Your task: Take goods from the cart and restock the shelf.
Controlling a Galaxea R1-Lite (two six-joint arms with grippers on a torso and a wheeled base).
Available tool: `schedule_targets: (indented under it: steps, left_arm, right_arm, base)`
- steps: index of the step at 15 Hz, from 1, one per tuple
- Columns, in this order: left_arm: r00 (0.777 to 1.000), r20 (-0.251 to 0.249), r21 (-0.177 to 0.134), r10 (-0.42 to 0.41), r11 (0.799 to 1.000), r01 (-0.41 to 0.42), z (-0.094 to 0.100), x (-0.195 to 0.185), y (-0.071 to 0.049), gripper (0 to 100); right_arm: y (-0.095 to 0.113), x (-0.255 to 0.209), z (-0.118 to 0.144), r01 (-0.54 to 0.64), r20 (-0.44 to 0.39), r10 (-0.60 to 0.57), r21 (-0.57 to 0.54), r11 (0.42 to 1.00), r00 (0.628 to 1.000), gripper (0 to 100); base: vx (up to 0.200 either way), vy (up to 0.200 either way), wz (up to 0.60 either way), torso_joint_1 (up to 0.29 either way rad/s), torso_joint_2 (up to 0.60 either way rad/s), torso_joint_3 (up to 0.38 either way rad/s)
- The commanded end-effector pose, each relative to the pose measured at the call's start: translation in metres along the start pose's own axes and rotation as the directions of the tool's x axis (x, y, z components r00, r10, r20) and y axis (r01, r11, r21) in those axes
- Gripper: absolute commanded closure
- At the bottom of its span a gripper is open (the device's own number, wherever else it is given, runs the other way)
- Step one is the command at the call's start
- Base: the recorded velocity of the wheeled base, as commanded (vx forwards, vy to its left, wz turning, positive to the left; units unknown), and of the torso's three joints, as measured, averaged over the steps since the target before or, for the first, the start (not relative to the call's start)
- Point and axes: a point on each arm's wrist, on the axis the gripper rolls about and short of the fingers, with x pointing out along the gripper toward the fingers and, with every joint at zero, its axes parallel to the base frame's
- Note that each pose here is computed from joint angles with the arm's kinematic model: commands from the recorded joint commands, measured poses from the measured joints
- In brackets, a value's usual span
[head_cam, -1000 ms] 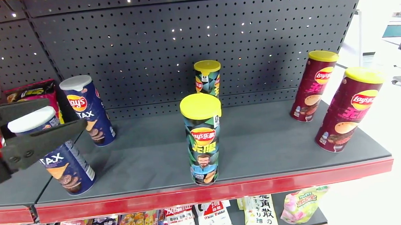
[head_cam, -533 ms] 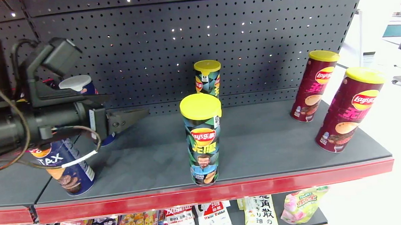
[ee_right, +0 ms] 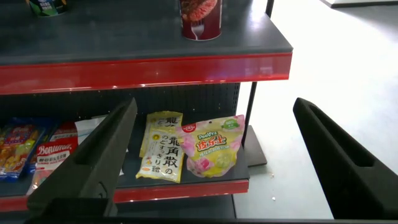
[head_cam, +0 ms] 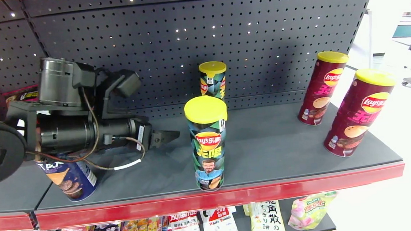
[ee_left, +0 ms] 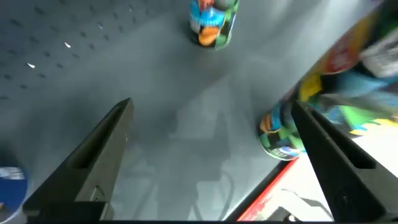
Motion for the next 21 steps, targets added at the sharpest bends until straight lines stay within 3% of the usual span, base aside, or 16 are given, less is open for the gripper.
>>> schedule_targets:
  steps: [1,5,6,8,10,14,21]
  left_arm:
    - [0.998,-0.055,-0.006,-0.011,1.0,0.011,-0.008,0.015,-0.001,0]
    - [0.988,-0.154,-0.009,-0.013,1.0,0.012,-0.021,0.024,-0.008,0]
    - [0.98,-0.201,-0.006,-0.007,1.0,0.006,-0.027,0.026,-0.007,0]
    - [0.97,-0.241,0.018,0.018,1.0,-0.014,-0.034,0.03,-0.006,0]
    - [0.965,-0.262,0.022,0.034,0.999,-0.029,-0.038,0.035,-0.005,0]
    - [0.949,-0.313,0.079,0.024,0.997,0.001,-0.048,0.052,-0.009,0]
    - [0.941,-0.338,0.081,0.014,0.997,0.014,-0.053,0.062,-0.011,0]
  right_arm:
    - [0.0,0.0,0.0,0.0,0.001,0.0,0.001,1.0,1.0,0]
    - [0.0,0.0,0.0,0.0,0.001,0.0,0.001,1.0,1.0,0]
    - [0.0,0.0,0.0,0.0,0.001,0.0,-0.001,1.0,1.0,0]
    - [0.0,0.0,0.0,0.0,0.001,0.0,0.001,1.0,1.0,0]
    - [0.0,0.0,0.0,0.0,0.001,0.0,0.001,1.0,1.0,0]
    - [0.0,0.0,0.0,0.0,0.001,0.0,0.001,1.0,1.0,0]
    - [0.0,0.0,0.0,0.0,0.001,0.0,0.001,1.0,1.0,0]
  base:
    - [0.0,0.0,0.0,0.0,0.0,0.0]
    - [0.0,0.0,0.0,0.0,0.0,0.0]
    - [0.0,0.0,0.0,0.0,0.0,0.0]
    - [0.0,0.0,0.0,0.0,0.0,0.0]
    - [0.0,0.0,0.0,0.0,0.0,0.0]
    - [0.0,0.0,0.0,0.0,0.0,0.0]
    - [0.0,0.0,0.0,0.0,0.0,0.0]
